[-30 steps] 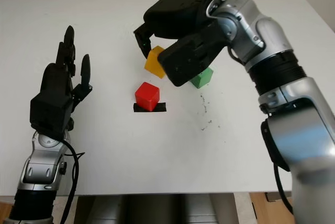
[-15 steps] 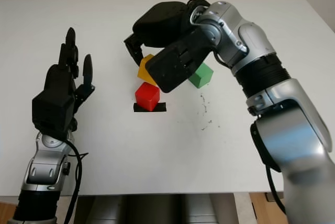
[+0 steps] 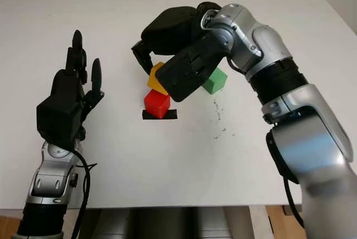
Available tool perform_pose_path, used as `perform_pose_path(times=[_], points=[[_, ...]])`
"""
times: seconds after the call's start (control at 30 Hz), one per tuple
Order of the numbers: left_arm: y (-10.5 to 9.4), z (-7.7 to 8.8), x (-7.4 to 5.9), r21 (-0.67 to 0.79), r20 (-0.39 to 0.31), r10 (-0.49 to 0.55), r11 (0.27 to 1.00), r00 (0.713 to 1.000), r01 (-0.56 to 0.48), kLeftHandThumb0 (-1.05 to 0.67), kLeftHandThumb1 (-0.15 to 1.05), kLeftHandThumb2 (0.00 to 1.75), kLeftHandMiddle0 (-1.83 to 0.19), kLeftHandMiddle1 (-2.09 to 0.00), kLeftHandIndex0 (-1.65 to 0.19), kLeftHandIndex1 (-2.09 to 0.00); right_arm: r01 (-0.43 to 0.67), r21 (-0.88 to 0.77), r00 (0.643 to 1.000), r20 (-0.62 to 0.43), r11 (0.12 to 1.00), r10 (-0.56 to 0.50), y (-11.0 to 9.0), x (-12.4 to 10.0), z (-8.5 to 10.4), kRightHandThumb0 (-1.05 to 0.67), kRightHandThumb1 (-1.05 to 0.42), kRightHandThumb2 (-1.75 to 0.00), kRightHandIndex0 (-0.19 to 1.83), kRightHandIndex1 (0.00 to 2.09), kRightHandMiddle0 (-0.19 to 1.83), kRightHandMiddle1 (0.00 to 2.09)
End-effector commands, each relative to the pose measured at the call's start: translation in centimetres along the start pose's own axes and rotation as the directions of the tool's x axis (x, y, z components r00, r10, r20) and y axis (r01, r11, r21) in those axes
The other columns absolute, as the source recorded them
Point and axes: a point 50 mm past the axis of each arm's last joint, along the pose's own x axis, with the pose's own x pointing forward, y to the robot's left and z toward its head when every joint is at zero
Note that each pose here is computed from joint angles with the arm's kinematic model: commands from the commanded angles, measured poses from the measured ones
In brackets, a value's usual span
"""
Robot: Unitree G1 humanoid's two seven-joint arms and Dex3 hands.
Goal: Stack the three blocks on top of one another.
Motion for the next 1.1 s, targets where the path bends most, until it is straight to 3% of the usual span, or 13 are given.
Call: perform_pose_path(times=[0.0,0.97,1.07], points=[[-0.1,0.3,-0.1,-0.013,0.018,-0.003,1.000,1.000,0.003,-0.77,1.05,0.69,0.07,-0.05,0.09,-0.04,0.014,-0.009,1.000,0.014,1.000,-0.014,-0.3,0.2,0.3,-0.33,-0.90,-0.06,0.42,0.04,0.39,1.73],[-0.4,0.2,-0.2,-0.020,0.024,-0.028,0.999,0.999,0.029,-0.74,1.05,0.71,0.12,-0.05,0.13,-0.04,-0.003,0.032,0.999,0.033,0.999,0.002,0.4,1.4,0.7,-0.33,-0.92,-0.06,0.40,0.05,0.38,1.77],[-0.5,0.1,-0.2,-0.034,0.022,-0.033,0.999,0.999,0.034,-0.73,1.05,0.71,0.13,-0.05,0.14,-0.03,-0.024,0.034,0.999,0.030,0.999,0.023,0.4,1.5,0.8,-0.35,-0.91,-0.05,0.36,0.04,0.39,1.67]])
